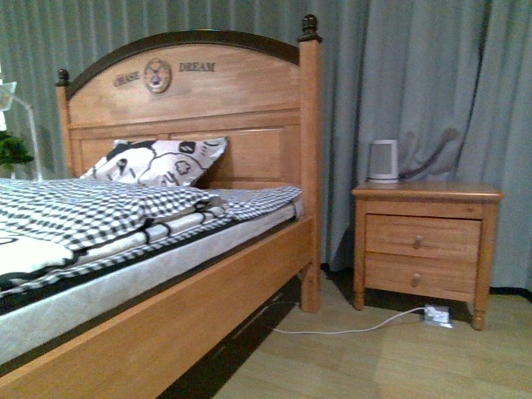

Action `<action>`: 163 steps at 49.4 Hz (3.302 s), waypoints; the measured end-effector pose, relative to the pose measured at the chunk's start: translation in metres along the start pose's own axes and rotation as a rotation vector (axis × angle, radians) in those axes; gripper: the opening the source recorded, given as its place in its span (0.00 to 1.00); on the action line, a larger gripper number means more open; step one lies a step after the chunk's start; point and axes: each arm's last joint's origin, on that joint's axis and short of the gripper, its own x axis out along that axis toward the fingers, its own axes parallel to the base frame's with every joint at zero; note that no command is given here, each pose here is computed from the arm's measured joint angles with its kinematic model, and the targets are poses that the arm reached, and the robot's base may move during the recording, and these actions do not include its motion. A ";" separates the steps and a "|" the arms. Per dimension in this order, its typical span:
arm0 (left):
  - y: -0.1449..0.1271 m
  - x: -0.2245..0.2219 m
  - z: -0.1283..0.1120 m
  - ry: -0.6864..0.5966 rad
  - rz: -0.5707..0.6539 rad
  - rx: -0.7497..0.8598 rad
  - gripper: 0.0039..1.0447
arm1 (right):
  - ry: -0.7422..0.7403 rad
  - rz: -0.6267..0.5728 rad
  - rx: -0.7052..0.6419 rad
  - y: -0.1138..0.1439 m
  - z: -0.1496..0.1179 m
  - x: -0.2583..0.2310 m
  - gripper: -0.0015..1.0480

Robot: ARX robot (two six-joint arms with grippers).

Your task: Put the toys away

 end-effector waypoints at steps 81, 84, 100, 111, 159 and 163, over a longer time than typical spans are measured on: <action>0.000 0.000 0.000 0.000 -0.006 0.000 0.94 | 0.001 -0.018 0.000 -0.001 0.000 0.000 0.07; 0.000 0.000 0.000 0.000 -0.006 0.000 0.94 | 0.001 -0.018 0.000 -0.001 0.000 0.000 0.07; 0.000 0.000 0.000 0.000 -0.006 0.000 0.94 | 0.001 -0.018 0.000 -0.001 0.000 0.000 0.07; 0.000 0.000 0.000 0.000 -0.006 0.000 0.94 | 0.001 -0.018 0.000 -0.001 0.000 0.000 0.07; 0.000 0.000 0.000 0.001 -0.004 0.000 0.94 | 0.002 -0.018 0.001 -0.001 0.000 0.000 0.07; 0.000 0.000 0.000 0.001 -0.003 0.000 0.94 | 0.002 -0.017 0.001 -0.001 0.000 0.000 0.07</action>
